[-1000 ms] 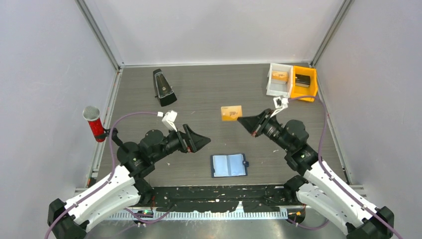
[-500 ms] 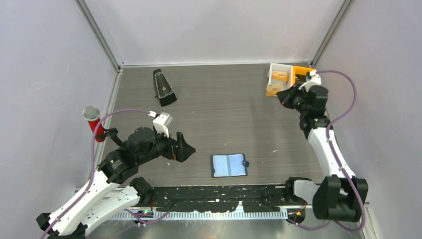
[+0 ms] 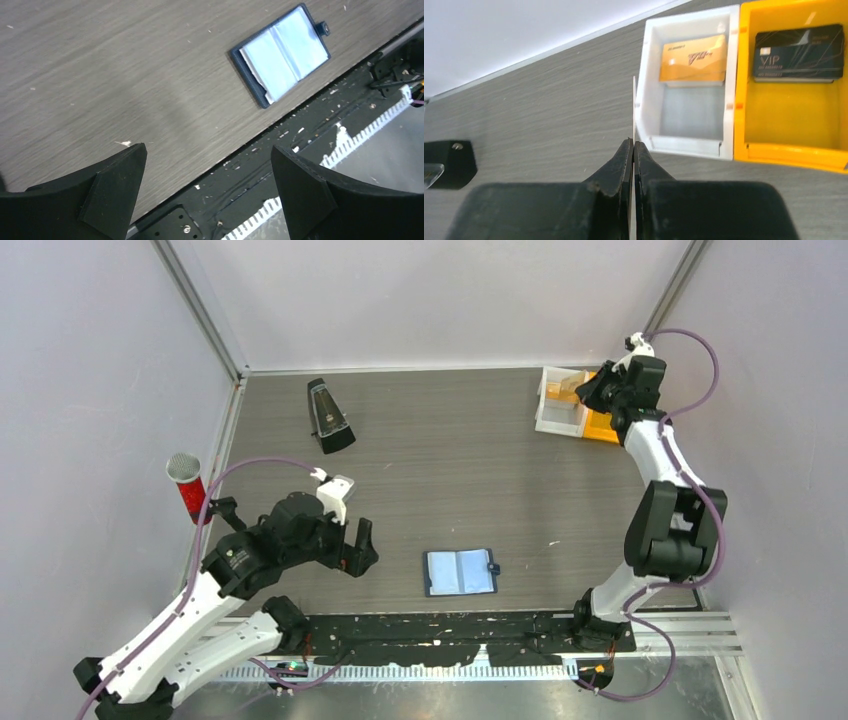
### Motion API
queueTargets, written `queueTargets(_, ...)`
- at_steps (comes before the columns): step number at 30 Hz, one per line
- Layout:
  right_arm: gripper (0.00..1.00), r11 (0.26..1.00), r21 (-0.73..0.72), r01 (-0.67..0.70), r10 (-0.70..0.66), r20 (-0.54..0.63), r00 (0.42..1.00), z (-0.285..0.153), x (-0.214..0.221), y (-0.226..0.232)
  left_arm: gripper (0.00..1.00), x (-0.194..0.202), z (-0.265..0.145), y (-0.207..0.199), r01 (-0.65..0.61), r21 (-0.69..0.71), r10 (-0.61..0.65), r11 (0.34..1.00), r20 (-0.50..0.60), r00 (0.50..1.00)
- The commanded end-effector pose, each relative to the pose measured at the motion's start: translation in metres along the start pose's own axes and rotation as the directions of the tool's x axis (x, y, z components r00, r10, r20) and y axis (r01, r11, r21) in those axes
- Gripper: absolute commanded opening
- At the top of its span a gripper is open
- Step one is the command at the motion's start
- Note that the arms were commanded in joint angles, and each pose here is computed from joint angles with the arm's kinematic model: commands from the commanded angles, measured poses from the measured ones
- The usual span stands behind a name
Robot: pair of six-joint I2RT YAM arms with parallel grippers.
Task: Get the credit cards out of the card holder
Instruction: Place the credit card in the storage box.
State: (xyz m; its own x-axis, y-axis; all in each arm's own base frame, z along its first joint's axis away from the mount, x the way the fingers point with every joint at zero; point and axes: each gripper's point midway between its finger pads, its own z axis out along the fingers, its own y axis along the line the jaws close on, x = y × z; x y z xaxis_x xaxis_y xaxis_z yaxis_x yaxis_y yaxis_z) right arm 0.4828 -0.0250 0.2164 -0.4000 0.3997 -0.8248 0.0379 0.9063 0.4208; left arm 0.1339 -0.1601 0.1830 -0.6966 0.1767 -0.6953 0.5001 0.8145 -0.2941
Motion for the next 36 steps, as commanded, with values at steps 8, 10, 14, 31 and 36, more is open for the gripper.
queueTargets(8, 0.05, 1.000, -0.005, 0.012, -0.011, 0.052, 0.999, 0.080, -0.031, -0.020, 0.99, -0.017, -0.020, 0.019, -0.086, -0.088, 0.096, 0.992, 0.116, 0.989)
queueTargets(10, 0.05, 1.000, -0.008, 0.015, -0.015, 0.051, 0.999, 0.089, -0.030, -0.023, 0.99, -0.018, -0.020, 0.019, -0.090, -0.089, 0.101, 0.992, 0.123, 0.987)
queueTargets(14, 0.05, 0.999, -0.035, 0.017, -0.016, 0.049, 0.999, 0.103, -0.029, -0.024, 0.99, -0.020, -0.020, 0.018, -0.094, -0.089, 0.105, 0.992, 0.127, 0.986)
queueTargets(31, 0.08, 0.998, -0.063, -0.014, 0.011, -0.043, 0.999, 0.139, -0.008, -0.033, 0.99, -0.025, -0.026, 0.019, -0.091, -0.090, 0.106, 0.992, 0.177, 0.979)
queueTargets(36, 0.08, 0.997, -0.073, -0.024, 0.018, -0.075, 0.997, 0.143, -0.007, -0.033, 0.99, -0.025, -0.026, 0.020, -0.090, -0.094, 0.106, 0.991, 0.175, 0.979)
